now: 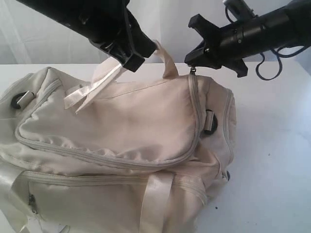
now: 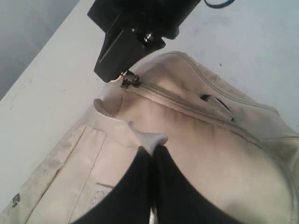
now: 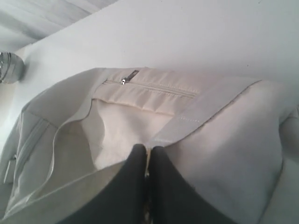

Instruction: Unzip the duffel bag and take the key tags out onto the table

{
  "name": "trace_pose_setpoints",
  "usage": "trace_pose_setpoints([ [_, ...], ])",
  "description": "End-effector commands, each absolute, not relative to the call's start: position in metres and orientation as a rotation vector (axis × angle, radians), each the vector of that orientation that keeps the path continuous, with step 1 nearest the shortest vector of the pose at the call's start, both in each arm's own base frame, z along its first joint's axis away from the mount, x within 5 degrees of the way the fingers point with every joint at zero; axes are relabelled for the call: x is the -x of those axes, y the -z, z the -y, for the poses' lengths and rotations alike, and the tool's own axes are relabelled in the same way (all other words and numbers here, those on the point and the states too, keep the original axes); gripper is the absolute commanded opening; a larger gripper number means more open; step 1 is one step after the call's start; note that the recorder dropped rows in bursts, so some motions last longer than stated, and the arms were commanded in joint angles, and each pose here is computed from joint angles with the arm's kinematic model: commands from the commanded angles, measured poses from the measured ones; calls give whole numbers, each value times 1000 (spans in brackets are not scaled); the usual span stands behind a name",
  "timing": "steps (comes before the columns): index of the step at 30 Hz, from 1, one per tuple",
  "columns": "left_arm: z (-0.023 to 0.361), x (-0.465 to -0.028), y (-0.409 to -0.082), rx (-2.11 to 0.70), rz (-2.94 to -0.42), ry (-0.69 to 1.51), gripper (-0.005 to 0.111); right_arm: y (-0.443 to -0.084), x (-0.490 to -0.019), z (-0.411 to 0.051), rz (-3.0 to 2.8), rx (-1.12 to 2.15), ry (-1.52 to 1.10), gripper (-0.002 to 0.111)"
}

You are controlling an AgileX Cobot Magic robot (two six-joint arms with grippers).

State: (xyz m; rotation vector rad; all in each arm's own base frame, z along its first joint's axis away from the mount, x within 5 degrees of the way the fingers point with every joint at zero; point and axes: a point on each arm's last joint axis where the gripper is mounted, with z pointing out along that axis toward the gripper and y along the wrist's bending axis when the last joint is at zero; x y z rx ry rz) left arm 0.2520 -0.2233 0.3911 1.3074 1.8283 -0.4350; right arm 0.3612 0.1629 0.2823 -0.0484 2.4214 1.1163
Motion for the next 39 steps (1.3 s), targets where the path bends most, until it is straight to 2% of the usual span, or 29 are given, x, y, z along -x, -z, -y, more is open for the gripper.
trace_pose_setpoints([
  [1, 229, -254, -381, -1303, -1872, 484, 0, -302, -345, -158, -2418, 205, -1048, 0],
  [14, 235, -263, -370, -1256, -1916, 500, 0, -329, -313, -150, -2439, 427, -988, 0],
  [26, 235, -266, -372, -1188, -1936, 517, 0, -309, -259, -134, -2485, 516, -966, 0],
  [39, 235, -265, -371, -1176, -1955, 529, 0, -282, -224, -123, -2548, 473, -967, 0],
])
